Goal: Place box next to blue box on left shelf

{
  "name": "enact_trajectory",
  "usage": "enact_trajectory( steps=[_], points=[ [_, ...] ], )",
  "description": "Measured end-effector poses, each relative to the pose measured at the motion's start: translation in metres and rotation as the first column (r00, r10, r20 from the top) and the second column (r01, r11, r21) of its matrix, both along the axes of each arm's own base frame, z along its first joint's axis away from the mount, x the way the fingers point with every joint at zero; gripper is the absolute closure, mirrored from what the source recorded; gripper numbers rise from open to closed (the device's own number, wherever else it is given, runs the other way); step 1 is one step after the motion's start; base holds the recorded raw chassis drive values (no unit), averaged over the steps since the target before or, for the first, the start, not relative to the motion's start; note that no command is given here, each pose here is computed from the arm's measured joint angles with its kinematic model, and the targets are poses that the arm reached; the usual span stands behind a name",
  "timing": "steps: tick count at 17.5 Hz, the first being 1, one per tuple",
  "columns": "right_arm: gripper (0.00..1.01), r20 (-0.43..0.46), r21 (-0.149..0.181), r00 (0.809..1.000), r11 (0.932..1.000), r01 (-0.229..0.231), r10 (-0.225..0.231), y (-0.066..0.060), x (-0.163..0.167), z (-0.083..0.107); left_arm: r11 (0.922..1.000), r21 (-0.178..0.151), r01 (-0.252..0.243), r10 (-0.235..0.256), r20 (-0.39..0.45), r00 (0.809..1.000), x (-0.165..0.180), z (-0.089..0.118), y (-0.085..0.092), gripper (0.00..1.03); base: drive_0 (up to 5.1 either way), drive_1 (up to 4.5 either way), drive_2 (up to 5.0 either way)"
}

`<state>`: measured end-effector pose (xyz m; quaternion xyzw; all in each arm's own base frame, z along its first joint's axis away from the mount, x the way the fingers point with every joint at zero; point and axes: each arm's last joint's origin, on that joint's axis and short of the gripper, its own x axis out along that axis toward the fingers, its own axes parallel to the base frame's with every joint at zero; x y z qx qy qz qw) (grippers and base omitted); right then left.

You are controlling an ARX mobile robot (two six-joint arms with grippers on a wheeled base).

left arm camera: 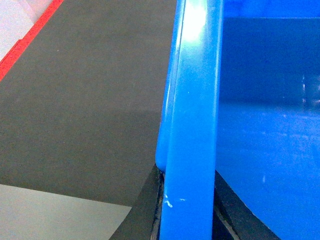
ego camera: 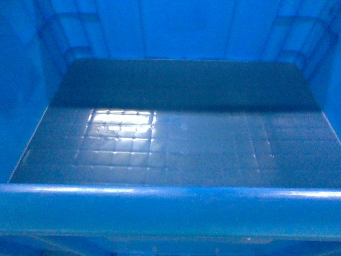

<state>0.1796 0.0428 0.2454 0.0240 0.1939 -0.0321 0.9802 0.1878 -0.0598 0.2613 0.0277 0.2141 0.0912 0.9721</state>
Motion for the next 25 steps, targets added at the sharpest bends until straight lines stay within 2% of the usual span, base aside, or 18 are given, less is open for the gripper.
enact_trajectory(
  steps=[25],
  points=[
    [0.91,-0.004,-0.001,1.0,1.0,0.001,-0.001,-0.0002,-0.0001,-0.0004,1.0,-0.001,0.003,-0.003,0.001,1.0,-0.0001,0.0002,-0.0003,0.88,-1.7,-1.65,-1.7]
  ],
)
